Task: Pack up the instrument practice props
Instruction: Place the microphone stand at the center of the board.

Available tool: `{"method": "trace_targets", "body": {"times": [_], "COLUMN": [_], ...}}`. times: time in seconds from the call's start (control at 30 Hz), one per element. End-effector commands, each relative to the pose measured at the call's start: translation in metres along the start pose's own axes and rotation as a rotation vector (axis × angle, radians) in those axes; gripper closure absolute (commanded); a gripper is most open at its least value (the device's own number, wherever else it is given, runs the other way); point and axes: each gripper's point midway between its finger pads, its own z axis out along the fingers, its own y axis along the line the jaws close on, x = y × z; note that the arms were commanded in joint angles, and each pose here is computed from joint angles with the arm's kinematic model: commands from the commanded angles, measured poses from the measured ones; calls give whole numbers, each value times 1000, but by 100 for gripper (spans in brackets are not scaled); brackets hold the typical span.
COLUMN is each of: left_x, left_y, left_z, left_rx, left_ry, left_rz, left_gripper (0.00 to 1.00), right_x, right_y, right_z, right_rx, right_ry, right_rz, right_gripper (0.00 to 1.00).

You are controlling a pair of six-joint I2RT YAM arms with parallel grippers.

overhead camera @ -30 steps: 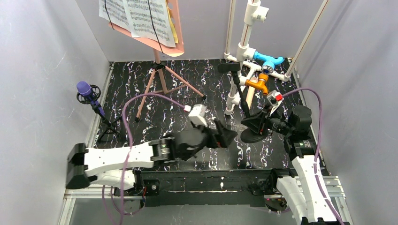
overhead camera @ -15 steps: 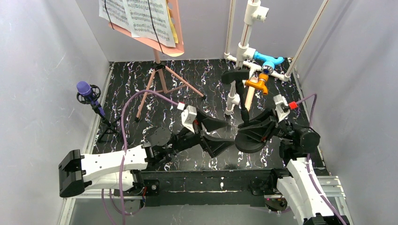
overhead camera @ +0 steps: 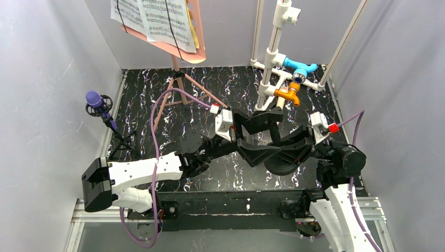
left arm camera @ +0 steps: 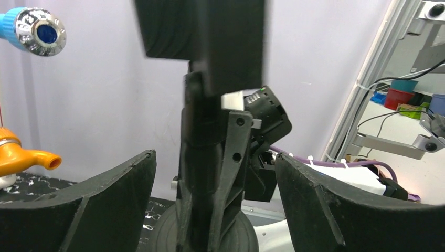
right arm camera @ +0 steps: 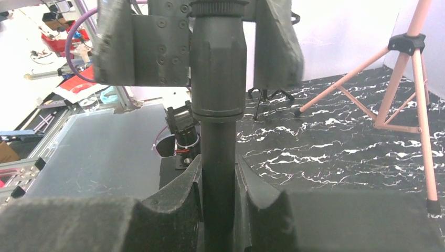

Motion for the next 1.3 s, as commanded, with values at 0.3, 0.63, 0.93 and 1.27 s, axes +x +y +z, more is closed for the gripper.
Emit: {"method": "trace_targets", "body": {"times": [0.3, 0.63, 0.93, 1.27], "left_x": [1, 20, 27, 38], "left_y": [2, 12, 18, 31], "left_z": [2, 0, -4, -13], "left_rx": [57, 32, 7, -54], "left_ry": [-19, 22, 33, 83], "left_rz": [44, 5, -17, 38], "left_gripper": [28, 56, 100, 100], "right_x": [0, 4, 18, 51], "right_y": [-14, -17, -27, -53], "right_z": [2, 1, -2, -14], "right_rx": [57, 64, 99, 212], "right_ry": [33, 44, 79, 185], "right_rz": [-26, -13, -1, 6], "right_gripper": [99, 99, 99, 63]}}
